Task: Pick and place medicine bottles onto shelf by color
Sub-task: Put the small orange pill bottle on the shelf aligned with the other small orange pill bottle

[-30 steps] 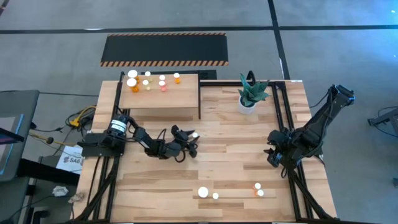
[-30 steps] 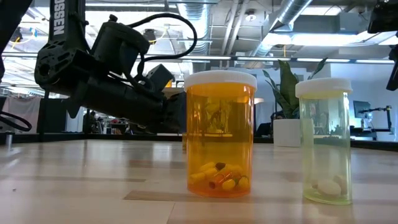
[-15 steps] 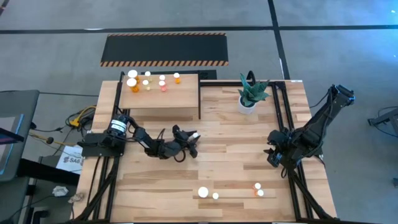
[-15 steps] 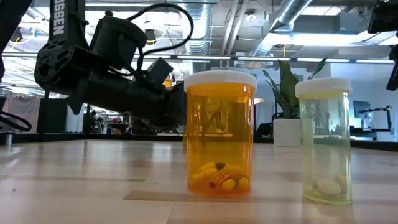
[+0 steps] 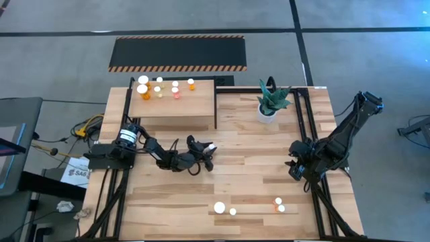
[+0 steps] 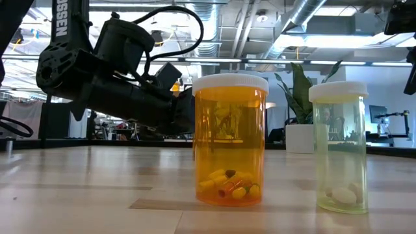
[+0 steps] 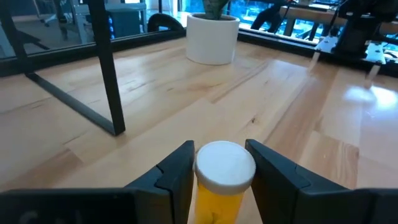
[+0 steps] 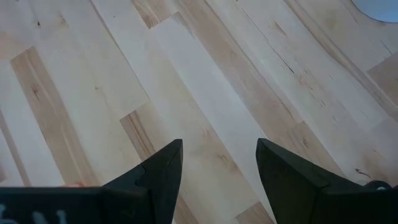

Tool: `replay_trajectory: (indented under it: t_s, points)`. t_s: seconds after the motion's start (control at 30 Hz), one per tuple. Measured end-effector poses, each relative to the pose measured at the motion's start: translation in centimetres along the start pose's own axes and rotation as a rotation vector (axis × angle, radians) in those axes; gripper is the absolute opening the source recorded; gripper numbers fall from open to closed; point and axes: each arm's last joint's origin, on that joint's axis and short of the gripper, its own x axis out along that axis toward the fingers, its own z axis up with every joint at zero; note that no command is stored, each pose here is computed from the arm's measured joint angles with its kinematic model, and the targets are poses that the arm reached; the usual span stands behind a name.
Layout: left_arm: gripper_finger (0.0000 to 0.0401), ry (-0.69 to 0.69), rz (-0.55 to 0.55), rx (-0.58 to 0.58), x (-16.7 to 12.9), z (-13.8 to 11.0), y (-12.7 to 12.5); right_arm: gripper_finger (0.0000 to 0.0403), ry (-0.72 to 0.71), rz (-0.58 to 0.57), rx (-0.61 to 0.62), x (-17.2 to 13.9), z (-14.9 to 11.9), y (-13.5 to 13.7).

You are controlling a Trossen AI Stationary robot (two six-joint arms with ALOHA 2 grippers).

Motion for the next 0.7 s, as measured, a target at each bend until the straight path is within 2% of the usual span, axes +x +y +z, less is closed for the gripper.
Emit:
replay_trajectory:
  t_s: [0.4,0.7]
  points:
    - [0.0128,0.003,-0.001,0.007,0.00,-0.03,0.01,0.0226,0.000,0.000,0.000,0.00,0.00,0.00]
    - [0.0092,0.004,-0.001,0.010,0.00,-0.04,0.01,0.0226,0.000,0.000,0.000,0.00,0.00,0.00]
